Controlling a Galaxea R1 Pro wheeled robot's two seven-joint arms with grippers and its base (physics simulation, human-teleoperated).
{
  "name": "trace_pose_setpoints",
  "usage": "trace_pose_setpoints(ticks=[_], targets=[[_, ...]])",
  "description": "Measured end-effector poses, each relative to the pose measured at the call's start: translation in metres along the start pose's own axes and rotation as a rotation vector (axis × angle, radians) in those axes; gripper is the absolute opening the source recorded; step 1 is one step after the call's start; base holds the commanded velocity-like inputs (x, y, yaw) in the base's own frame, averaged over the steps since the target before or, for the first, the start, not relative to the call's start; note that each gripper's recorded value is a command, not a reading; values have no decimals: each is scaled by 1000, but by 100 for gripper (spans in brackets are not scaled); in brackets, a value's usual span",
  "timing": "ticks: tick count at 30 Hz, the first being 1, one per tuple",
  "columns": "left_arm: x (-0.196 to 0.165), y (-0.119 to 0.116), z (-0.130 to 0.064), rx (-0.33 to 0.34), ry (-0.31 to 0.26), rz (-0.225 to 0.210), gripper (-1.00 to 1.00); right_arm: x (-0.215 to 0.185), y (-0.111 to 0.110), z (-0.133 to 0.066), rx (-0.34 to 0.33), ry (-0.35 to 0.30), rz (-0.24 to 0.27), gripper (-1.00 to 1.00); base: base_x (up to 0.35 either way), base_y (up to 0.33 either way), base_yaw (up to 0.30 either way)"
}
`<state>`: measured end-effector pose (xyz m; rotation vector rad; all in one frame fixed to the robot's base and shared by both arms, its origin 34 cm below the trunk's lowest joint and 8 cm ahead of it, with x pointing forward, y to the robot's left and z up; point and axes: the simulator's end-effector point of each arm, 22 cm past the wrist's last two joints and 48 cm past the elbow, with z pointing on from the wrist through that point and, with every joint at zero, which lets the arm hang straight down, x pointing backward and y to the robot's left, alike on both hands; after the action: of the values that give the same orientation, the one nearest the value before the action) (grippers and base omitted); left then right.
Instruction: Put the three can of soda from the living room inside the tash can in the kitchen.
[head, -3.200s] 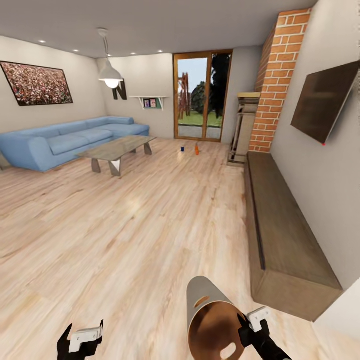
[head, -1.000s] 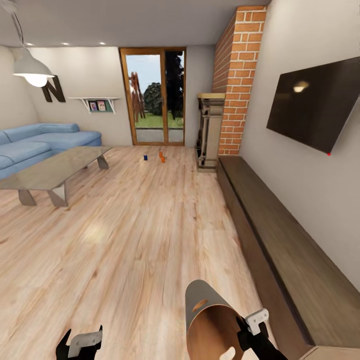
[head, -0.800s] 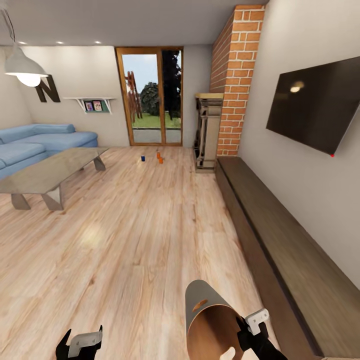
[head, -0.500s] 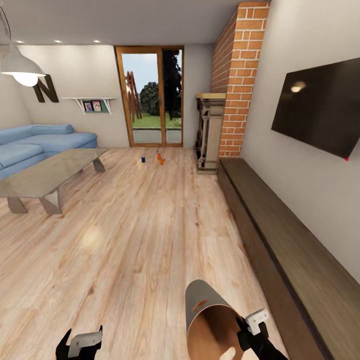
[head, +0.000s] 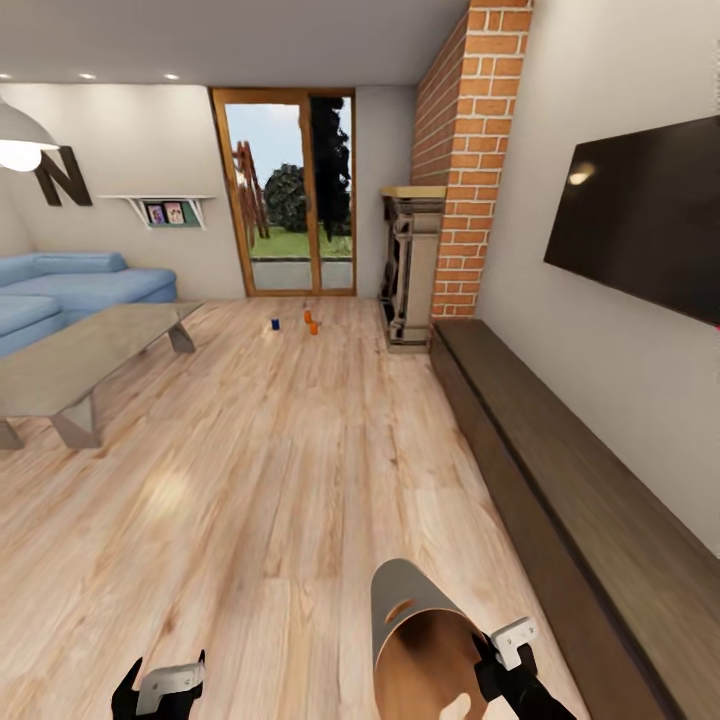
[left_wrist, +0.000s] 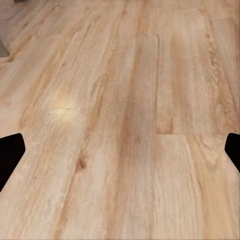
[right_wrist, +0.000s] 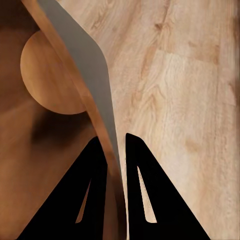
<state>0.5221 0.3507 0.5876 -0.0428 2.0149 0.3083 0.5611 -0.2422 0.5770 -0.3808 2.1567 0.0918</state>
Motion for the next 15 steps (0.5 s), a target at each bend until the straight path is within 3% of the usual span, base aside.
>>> trace_pose_setpoints(ticks=[7,15], targets=[[0,-1,0,2,0,2,100,0,0,0,0,1,1,-100,302,151,-197],[0,-1,0,3,1,4,100,1,1,0,-1,1,0,-100,302,151,-38]])
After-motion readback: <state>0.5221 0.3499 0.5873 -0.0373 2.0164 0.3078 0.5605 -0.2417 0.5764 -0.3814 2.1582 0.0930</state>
